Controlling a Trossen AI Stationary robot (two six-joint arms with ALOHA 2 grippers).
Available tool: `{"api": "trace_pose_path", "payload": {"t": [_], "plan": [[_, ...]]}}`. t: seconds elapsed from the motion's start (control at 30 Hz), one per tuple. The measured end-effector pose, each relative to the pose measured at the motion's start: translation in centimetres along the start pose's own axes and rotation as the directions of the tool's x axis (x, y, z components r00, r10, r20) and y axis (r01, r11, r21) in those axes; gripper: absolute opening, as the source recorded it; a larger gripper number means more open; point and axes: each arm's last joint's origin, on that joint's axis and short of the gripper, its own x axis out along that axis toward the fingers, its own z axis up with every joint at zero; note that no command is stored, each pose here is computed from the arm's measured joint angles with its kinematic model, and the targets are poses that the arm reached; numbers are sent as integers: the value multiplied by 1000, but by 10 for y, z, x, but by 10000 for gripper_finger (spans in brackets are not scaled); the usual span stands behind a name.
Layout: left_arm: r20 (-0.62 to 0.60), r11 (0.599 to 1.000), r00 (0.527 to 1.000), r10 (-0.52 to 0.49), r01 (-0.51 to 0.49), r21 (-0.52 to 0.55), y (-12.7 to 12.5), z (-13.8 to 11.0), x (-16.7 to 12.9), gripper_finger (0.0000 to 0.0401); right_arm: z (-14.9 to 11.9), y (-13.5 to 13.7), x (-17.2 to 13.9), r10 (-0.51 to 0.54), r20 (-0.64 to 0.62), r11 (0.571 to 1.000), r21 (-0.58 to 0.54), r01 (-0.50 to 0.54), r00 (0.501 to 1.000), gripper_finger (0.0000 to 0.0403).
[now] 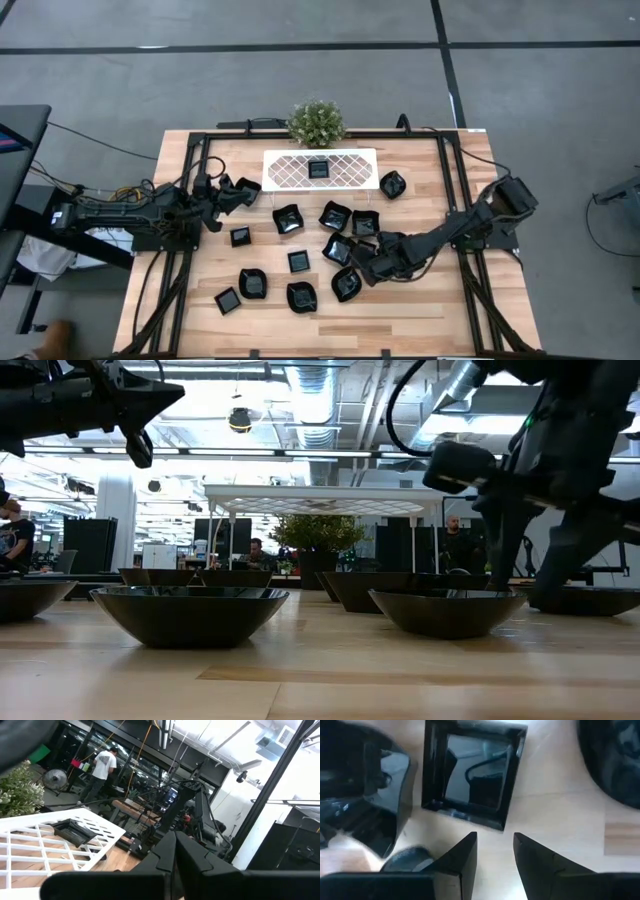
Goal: Pick & Place Mini shaped plates
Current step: Stack the square plate on top of the square plate on the shelf
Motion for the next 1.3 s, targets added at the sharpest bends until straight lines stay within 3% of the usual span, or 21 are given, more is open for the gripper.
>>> {"api": "trace_pose_path", "payload": {"t": [1.3], "plan": [[17,1000,1000,-9,9,-1,-1,2,0,12,-6,12,-10,14,-37,999,45,-12,999,123]]}}
